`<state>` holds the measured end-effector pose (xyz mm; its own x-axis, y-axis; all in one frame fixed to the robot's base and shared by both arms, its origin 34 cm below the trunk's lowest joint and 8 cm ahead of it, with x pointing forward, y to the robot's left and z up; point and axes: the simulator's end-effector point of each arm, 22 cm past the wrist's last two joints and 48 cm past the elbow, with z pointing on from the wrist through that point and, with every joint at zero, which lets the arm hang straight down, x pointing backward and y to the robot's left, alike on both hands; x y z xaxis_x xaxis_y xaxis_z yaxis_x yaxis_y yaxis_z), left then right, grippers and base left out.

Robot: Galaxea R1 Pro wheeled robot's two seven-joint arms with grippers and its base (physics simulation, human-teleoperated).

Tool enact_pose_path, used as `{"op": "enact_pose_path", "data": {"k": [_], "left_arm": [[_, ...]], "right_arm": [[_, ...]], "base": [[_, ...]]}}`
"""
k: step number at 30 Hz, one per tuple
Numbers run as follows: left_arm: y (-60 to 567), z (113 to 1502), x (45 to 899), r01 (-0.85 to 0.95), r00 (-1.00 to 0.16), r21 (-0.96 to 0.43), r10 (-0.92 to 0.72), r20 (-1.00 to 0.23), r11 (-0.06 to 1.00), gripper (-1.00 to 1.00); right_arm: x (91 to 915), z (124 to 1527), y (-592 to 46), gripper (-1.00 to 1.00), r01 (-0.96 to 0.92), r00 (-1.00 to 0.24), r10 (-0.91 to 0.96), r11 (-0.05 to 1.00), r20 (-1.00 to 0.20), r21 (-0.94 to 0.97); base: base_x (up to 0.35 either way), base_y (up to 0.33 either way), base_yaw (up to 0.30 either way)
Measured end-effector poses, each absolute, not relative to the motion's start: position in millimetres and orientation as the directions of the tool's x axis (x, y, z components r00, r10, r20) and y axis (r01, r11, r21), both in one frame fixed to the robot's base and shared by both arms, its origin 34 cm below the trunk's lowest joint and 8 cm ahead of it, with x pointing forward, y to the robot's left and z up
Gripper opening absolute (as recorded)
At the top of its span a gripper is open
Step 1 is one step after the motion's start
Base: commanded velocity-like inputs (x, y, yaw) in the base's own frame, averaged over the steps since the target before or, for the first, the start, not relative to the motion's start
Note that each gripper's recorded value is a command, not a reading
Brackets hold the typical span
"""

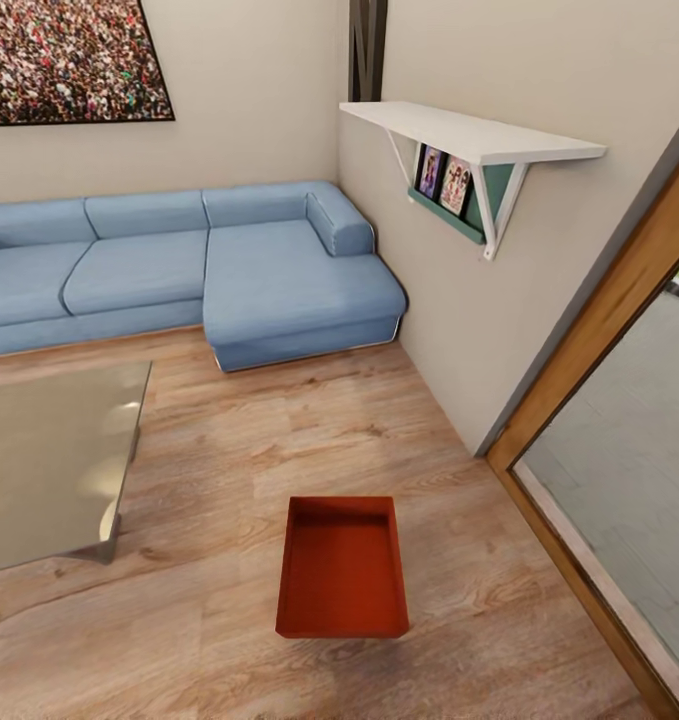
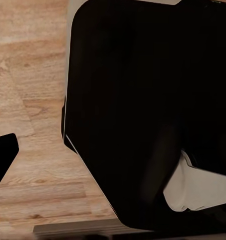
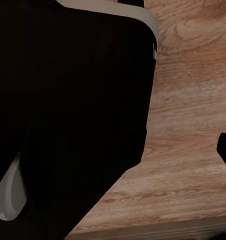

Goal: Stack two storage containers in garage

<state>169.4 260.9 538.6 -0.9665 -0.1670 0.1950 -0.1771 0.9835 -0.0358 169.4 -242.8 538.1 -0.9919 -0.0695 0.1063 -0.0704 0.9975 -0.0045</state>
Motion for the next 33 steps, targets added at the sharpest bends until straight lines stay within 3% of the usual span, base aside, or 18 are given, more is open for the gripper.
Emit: {"op": "enact_pose_path", "data": {"k": [33], "left_arm": [[261,537,148,-0.179,-0.955,-0.027,-0.167,0.246,0.984,1.00]], "right_arm": [[148,537,-242,1.00,-0.070,-0.985,-0.069,0.998,0.159,0.000]], "base": [[0.000,0.000,0.000]]}}
